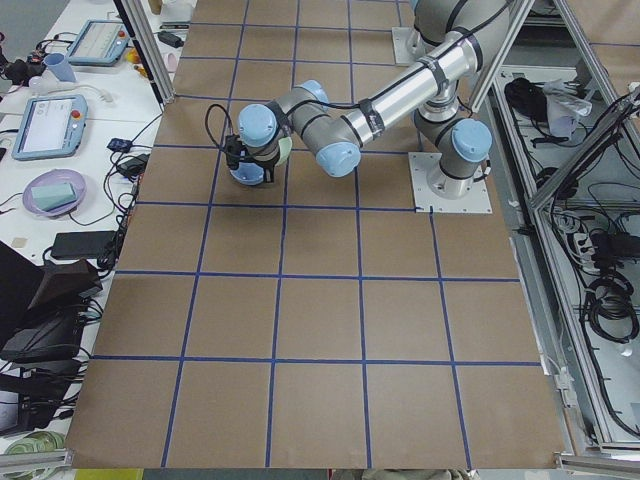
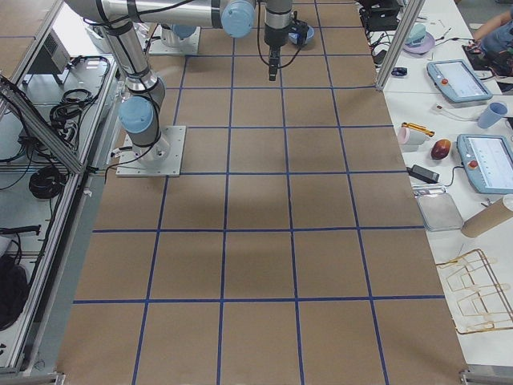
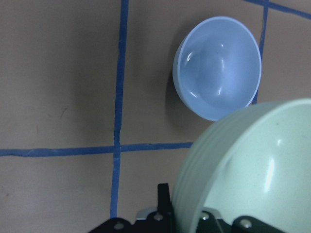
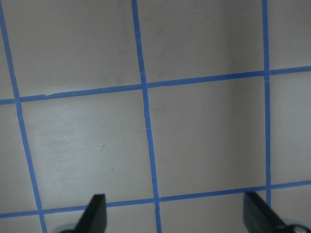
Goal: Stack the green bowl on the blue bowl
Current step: 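Lift the green bowl with the left gripper toward the blue bowl, then lower the green bowl into the blue bowl with the left gripper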
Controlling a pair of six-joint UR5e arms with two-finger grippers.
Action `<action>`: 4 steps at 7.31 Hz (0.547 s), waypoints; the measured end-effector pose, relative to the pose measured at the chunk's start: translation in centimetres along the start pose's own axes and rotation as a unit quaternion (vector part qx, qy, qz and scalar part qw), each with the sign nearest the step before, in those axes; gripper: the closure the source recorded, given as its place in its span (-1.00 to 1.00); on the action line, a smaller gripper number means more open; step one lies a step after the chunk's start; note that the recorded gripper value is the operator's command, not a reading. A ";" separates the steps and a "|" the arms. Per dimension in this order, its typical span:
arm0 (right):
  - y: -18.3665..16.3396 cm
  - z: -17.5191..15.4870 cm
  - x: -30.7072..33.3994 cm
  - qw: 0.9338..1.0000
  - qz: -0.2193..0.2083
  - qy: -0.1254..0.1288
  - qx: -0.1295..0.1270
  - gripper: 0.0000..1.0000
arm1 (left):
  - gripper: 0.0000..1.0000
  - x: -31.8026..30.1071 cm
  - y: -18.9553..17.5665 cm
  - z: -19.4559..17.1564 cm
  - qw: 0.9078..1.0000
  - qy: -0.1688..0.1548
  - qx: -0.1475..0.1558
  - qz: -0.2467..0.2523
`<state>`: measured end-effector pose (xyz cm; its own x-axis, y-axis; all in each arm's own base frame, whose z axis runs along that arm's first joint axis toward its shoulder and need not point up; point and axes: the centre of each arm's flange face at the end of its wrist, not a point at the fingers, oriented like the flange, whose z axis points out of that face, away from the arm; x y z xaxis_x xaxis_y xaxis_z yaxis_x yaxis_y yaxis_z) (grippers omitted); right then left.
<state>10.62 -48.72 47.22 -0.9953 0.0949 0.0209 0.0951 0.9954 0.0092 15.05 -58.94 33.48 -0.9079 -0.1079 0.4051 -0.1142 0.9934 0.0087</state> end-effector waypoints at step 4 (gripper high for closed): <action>0.0 0.0 0.0 1.000 0.000 0.000 0.000 -1.00 | 1.00 2.9 -3.8 3.6 0.999 0.029 0.011 -0.011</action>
<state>10.61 -48.72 47.22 -0.9952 0.0949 0.0218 0.0951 0.9954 0.0091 11.39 -63.17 31.33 -0.8798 -0.1271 0.4580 -0.1440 0.9896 -0.0020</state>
